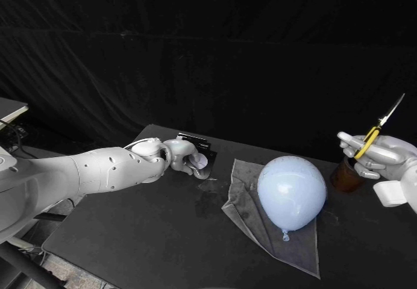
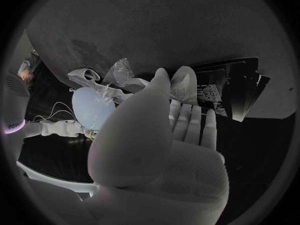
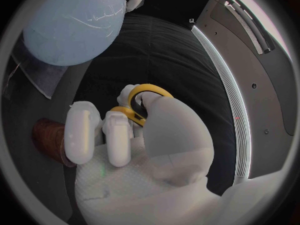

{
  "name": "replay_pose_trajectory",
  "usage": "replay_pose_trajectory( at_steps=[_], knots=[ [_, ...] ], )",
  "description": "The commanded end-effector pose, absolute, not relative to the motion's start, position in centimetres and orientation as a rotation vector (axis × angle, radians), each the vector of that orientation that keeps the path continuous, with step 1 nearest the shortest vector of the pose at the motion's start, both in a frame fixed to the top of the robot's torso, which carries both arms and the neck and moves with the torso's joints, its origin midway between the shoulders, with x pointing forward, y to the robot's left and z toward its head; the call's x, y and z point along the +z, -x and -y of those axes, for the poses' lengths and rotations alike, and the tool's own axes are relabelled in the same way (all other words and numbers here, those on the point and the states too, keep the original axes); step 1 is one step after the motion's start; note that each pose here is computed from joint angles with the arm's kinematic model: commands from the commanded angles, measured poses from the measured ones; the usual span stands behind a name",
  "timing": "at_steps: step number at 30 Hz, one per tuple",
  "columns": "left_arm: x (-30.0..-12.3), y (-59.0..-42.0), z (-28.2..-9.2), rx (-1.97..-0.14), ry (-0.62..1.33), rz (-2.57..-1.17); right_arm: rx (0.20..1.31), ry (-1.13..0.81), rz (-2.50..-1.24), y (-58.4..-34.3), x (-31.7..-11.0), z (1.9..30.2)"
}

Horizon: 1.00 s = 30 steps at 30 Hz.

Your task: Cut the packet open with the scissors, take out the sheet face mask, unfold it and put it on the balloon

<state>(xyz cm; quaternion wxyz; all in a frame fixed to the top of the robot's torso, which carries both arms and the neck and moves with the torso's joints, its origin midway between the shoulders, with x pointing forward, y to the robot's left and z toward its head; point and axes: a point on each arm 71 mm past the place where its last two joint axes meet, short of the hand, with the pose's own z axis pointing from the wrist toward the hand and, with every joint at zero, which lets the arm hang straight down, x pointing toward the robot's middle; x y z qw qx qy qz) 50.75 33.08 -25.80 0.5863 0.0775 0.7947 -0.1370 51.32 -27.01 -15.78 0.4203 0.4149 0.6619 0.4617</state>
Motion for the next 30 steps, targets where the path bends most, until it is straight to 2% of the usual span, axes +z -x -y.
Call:
replay_pose_trajectory(
  at_steps=[1,13,25,30],
  knots=[
    [-26.6,-49.9,-33.1,-0.327,-0.167,-1.918,1.18,-1.001,-1.667,-51.2,-15.6,26.8],
    [-25.8,-48.0,-32.0,-0.45,-0.142,-1.914,1.18,-0.997,-1.671,-51.1,-15.7,26.9],
    [-24.8,-46.5,-30.4,-0.614,-0.113,-1.862,1.175,-1.001,-1.671,-51.1,-15.9,27.1],
    [-24.0,-46.1,-30.0,-0.692,-0.074,-1.799,1.172,-1.002,-1.669,-51.1,-16.0,27.3]
  ],
)
